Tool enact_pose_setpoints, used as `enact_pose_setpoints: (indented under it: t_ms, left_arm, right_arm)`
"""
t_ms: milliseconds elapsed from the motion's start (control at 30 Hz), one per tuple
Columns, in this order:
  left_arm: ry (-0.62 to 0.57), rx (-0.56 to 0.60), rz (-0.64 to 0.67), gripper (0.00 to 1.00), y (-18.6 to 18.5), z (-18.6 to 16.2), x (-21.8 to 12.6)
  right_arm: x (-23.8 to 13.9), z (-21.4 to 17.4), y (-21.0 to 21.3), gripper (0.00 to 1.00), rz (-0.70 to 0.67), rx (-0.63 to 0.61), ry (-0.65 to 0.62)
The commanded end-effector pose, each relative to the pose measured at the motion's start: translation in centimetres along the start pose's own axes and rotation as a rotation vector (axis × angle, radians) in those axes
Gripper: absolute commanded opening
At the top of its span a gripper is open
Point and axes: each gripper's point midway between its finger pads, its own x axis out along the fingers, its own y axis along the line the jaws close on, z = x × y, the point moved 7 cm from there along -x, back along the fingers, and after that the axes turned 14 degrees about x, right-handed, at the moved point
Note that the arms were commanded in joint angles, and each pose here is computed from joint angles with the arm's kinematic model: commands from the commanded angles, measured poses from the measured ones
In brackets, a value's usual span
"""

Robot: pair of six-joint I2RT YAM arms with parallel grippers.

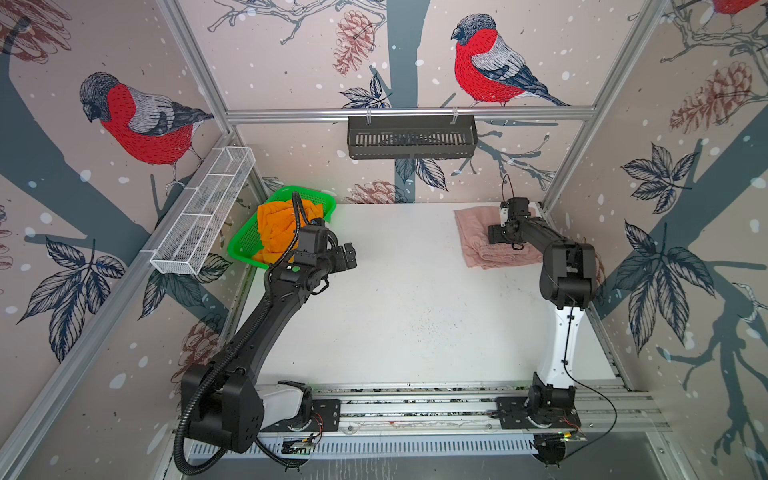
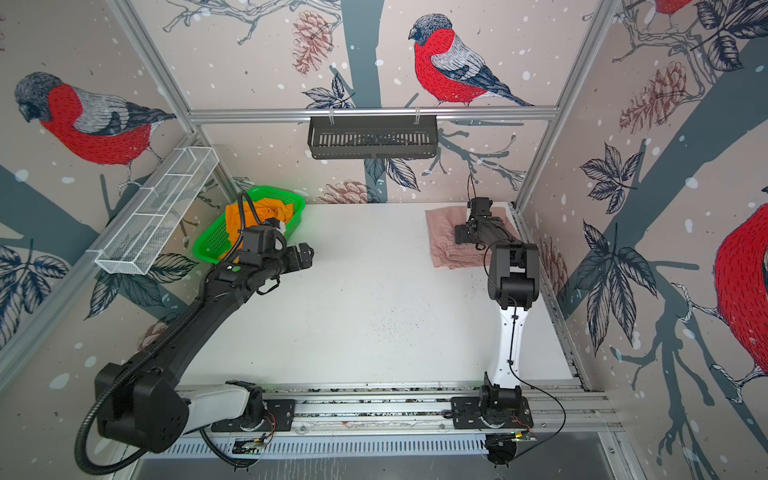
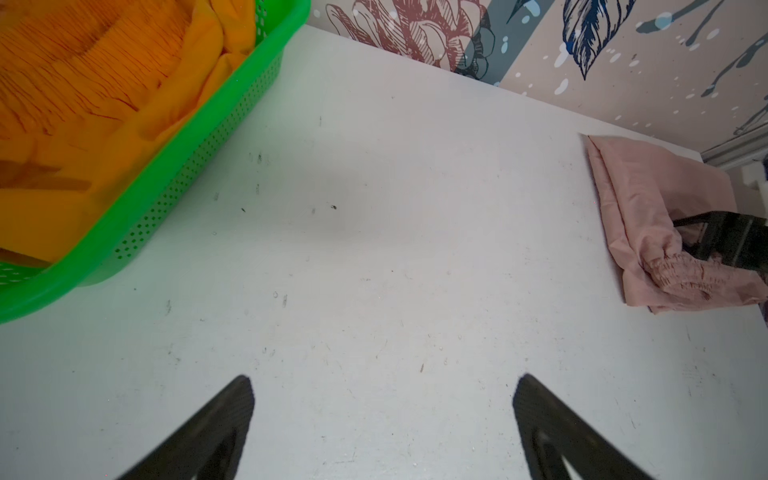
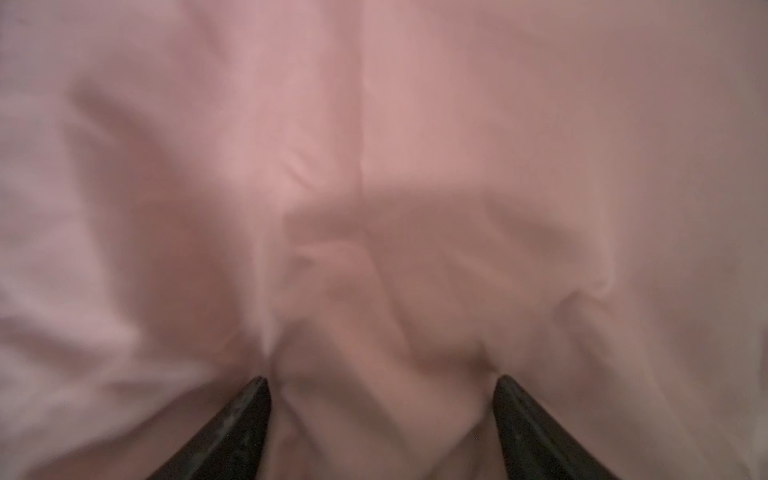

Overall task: Fold and stack the shorts
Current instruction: 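Drag the folded pink shorts with the right gripper to the far table corner, then reach the left gripper into the green basket while the right releases and withdraws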

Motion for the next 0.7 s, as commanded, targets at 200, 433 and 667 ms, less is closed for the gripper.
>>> enact_pose_setpoints:
  t_ms: [200,433,667]
  left_arm:
    - [-0.062,0.009,0.187,0.98,4.3,5.0,-0.9]
    - [-0.019,-0.011,0.305,0.98,8.4,7.1,1.3]
    - [0.032,-0.003,0.433,0.98,11.7,7.0,3.1]
  right_arm:
    - [-12.8,2.3,5.9,0.87,0.294,0.025,-0.329]
    - [-19.3,-6.0,13.5,0.87,0.614,-0.014,-0.352]
    - [-21.5,-13.1,18.0,0.88,0.766,-0.136,-0.276]
